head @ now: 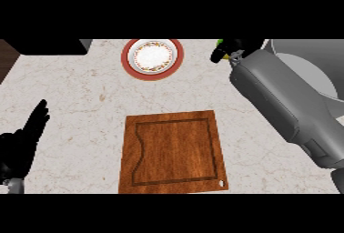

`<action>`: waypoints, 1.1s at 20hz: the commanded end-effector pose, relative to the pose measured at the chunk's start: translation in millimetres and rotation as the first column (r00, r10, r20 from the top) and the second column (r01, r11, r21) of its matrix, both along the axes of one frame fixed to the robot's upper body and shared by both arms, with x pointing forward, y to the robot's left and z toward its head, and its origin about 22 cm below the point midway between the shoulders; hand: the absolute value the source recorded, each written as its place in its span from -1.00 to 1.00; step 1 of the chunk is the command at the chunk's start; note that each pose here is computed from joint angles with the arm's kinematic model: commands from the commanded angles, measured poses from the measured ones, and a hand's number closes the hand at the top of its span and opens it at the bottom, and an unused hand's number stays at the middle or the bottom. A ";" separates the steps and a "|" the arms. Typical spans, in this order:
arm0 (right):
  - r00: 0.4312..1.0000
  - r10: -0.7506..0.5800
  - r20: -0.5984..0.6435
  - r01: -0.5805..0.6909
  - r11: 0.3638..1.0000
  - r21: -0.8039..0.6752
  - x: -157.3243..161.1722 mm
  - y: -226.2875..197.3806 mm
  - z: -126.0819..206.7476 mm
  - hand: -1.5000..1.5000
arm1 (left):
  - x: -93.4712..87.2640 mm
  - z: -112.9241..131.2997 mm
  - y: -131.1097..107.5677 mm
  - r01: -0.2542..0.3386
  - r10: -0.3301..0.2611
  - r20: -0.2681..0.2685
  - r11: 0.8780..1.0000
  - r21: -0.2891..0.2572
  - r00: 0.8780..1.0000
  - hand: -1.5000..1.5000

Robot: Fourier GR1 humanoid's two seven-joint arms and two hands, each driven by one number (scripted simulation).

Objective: Pick the lemon from the cutting board and place it in the pot

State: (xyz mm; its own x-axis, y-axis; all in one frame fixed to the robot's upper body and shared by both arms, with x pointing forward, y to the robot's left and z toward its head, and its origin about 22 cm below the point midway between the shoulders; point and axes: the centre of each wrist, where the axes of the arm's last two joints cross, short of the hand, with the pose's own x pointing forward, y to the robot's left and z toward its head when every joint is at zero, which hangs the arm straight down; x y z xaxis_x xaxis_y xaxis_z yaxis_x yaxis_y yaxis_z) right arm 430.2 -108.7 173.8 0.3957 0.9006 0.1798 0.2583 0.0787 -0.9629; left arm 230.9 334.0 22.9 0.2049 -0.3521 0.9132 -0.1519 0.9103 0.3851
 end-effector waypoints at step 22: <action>0.956 -0.164 0.242 0.127 0.979 0.159 18.9 -204.3 18.8 1.00 | 7.8 -4.2 -18.6 0.049 -0.049 0.034 0.999 0.009 0.998 0.00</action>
